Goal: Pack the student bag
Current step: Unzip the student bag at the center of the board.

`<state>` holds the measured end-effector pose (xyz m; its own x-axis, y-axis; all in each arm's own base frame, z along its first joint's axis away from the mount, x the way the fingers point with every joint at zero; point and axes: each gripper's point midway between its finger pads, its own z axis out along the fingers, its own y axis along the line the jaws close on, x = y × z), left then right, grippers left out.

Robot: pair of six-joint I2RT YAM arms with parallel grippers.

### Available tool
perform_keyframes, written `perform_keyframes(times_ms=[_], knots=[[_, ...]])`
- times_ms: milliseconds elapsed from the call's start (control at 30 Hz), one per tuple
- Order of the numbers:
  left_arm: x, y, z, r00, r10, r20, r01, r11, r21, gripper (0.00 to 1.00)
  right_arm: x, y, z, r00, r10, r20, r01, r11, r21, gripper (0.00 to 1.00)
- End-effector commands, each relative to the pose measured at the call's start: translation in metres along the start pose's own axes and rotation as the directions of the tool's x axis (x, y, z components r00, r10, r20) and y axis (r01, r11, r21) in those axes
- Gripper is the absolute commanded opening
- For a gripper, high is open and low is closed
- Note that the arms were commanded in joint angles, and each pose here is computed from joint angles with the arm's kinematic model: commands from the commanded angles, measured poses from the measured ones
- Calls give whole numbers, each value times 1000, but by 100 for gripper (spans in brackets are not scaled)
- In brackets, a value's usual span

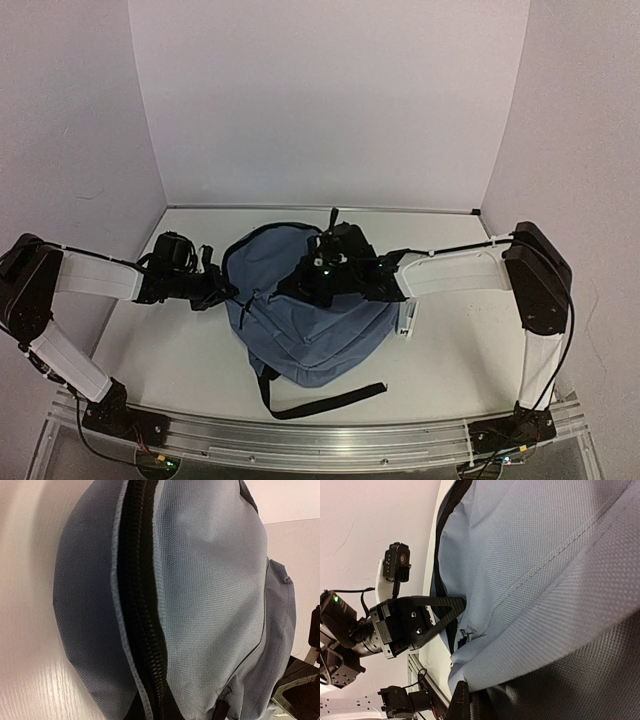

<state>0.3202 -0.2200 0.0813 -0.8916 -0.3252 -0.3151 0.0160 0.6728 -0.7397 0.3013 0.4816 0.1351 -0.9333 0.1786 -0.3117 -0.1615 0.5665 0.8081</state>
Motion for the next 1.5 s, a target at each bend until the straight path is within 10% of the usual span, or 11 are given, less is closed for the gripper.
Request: perform_keyframes(times_ms=[0, 333, 1467], knots=[[-2, -12, -5, 999, 32, 15, -32, 999, 33, 0, -17, 9, -15, 994, -6, 107, 6, 1000, 2, 0], [-1, 18, -16, 997, 0, 78, 8, 995, -97, 0, -58, -3, -66, 932, -4, 362, -29, 996, 86, 0], [52, 44, -48, 1000, 0, -16, -3, 991, -135, 0, -182, -73, -106, 819, -187, 542, -6, 943, 334, 0]])
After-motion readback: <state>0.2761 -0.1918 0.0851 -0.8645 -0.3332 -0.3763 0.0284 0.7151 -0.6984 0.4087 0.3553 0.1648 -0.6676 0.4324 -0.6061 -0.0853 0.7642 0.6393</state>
